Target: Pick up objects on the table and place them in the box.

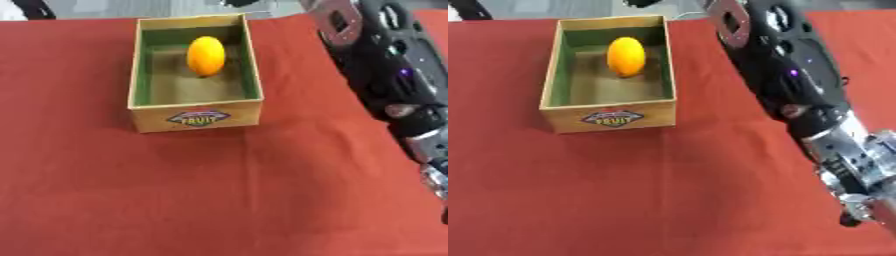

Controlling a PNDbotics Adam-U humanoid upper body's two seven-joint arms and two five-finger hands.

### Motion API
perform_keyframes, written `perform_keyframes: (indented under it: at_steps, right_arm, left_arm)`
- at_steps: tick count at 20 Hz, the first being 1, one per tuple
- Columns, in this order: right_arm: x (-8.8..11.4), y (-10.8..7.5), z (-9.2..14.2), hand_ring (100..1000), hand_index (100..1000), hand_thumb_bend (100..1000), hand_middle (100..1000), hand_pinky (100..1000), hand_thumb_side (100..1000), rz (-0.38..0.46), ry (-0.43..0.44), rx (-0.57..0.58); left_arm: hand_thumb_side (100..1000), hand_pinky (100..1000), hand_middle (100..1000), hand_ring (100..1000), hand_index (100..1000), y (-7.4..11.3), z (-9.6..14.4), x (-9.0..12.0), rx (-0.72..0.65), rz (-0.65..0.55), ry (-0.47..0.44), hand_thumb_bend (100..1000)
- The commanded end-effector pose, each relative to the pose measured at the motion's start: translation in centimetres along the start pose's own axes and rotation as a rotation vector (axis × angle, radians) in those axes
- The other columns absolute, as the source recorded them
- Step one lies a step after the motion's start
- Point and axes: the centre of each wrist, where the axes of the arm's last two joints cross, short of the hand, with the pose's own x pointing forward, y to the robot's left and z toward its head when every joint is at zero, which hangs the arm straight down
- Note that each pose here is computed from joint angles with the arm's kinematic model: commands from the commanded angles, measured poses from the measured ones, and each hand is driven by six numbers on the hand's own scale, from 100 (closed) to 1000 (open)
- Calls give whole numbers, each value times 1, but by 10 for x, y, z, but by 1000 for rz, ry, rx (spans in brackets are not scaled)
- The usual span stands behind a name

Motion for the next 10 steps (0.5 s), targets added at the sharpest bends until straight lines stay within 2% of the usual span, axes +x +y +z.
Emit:
perform_keyframes:
  at_steps: [1,6,10]
  right_arm:
    - [1,-19,9,861,991,108,810,774,508,13,-2,-30]
    - [1,-27,19,851,981,100,797,768,512,2,0,-71]
    - [0,-44,46,843,980,100,788,760,503,-1,-8,-179]
  left_arm:
    - [992,611,735,685,911,4,-5,7,-3,-16,-34,148]
    - [992,611,735,685,911,4,-5,7,-3,-19,-35,147]
    - [990,612,736,686,911,7,-5,6,4,-32,-39,148]
